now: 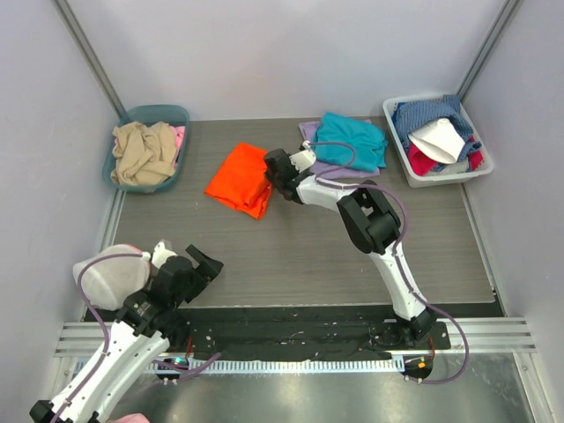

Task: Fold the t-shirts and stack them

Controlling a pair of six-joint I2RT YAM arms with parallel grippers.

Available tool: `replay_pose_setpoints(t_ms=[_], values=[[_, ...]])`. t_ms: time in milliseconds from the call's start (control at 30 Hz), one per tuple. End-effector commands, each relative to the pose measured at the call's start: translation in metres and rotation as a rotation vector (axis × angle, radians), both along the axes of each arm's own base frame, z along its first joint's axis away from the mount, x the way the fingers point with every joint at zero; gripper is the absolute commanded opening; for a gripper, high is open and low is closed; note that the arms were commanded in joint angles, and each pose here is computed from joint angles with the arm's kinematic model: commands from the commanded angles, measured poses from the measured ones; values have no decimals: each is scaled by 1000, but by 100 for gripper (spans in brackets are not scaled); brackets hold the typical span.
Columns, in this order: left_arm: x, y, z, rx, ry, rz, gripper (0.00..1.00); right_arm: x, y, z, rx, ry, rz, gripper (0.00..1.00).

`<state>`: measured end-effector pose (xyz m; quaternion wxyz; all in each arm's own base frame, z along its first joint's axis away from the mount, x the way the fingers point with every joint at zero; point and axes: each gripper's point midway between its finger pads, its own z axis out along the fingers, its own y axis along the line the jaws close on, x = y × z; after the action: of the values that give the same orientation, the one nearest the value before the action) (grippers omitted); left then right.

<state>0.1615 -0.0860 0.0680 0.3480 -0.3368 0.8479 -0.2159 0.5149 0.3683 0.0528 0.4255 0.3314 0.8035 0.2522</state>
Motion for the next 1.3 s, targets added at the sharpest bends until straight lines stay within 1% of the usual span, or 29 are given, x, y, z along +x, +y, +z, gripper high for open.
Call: replay_pose_setpoints(t_ms=[0, 33, 100, 133, 200, 233, 333, 367, 433, 467, 500, 567, 600, 633, 667, 700, 733, 767, 800, 867, 900, 933, 967, 1000, 1033, 1067, 1100, 1200, 1267], values=[[4, 1, 16, -4, -34, 11, 91, 18, -14, 32, 56, -36, -171, 1], [4, 1, 15, -3, -33, 11, 90, 14, -11, 35, 48, -33, -148, 21], [5, 0, 18, -8, -42, 7, 90, -2, -12, 28, 31, -5, -115, 46], [6, -1, 18, -11, -44, 8, 90, -11, -6, 52, 50, -39, -90, 69], [7, -3, 21, -21, -51, 4, 90, -30, -15, 49, 13, -19, -75, 83], [8, -3, 21, -21, -51, 3, 90, -40, -16, 69, 27, -37, -61, 93], [9, -5, 25, -30, -58, -1, 90, -72, -19, 76, -7, -42, 14, 97], [10, -5, 26, -31, -59, 0, 90, -80, -21, 105, 8, -83, 36, 97], [11, -5, 28, -31, -65, 3, 90, -97, -24, 112, -50, -92, 123, 97], [11, -6, 29, -32, -67, 1, 90, -101, -25, 128, -55, -125, 164, 97], [12, -5, 30, -31, -71, 4, 90, -99, -31, 135, -137, -158, 225, 98], [13, -6, 32, -28, -76, -2, 90, -100, -26, 143, -181, -184, 371, 99], [14, -7, 32, -26, -74, -3, 90, -94, -26, 150, -210, -200, 413, 99], [14, -8, 34, -27, -75, -8, 90, -82, -40, 148, -296, -211, 460, 100], [15, -8, 34, -24, -79, -12, 90, -85, -35, 145, -300, -212, 574, 100], [16, -9, 35, -25, -81, -15, 90, -74, -35, 144, -313, -220, 625, 100], [16, -10, 34, -24, -74, -22, 90, -59, -51, 137, -386, -231, 689, 100], [17, -11, 35, -23, -75, -24, 90, -61, -52, 126, -381, -202, 798, 100], [18, -11, 36, -20, -79, -28, 90, -43, -51, 116, -412, -203, 851, 100], [18, -13, 35, -20, -73, -33, 90, -23, -77, 93, -488, -167, 967, 100], [19, -14, 35, -18, -76, -38, 90, -8, -71, 108, -476, -224, 1019, 100], [20, -14, 34, -14, -71, -41, 90, -4, -80, 65, -469, -107, 1060, 100], [20, -15, 33, -15, -68, -45, 91, 11, -92, 56, -493, -104, 1080, 100], [20, -16, 34, -12, -70, -49, 91, 28, -87, 79, -472, -182, 1100, 100], [20, -16, 30, -8, -60, -49, 90, 32, -89, 50, -447, -139, 1129, 100], [21, -17, 31, -12, -65, -52, 90, 42, -97, 50, -434, -160, 1134, 100], [21, -18, 31, -13, -66, -56, 90, 47, -91, 66, -396, -226, 1164, 100], [22, -18, 28, -14, -63, -58, 90, 61, -99, 58, -346, -254, 1171, 100], [22, -18, 26, -14, -65, -57, 91, 58, -96, 58, -313, -275, 1201, 100]])
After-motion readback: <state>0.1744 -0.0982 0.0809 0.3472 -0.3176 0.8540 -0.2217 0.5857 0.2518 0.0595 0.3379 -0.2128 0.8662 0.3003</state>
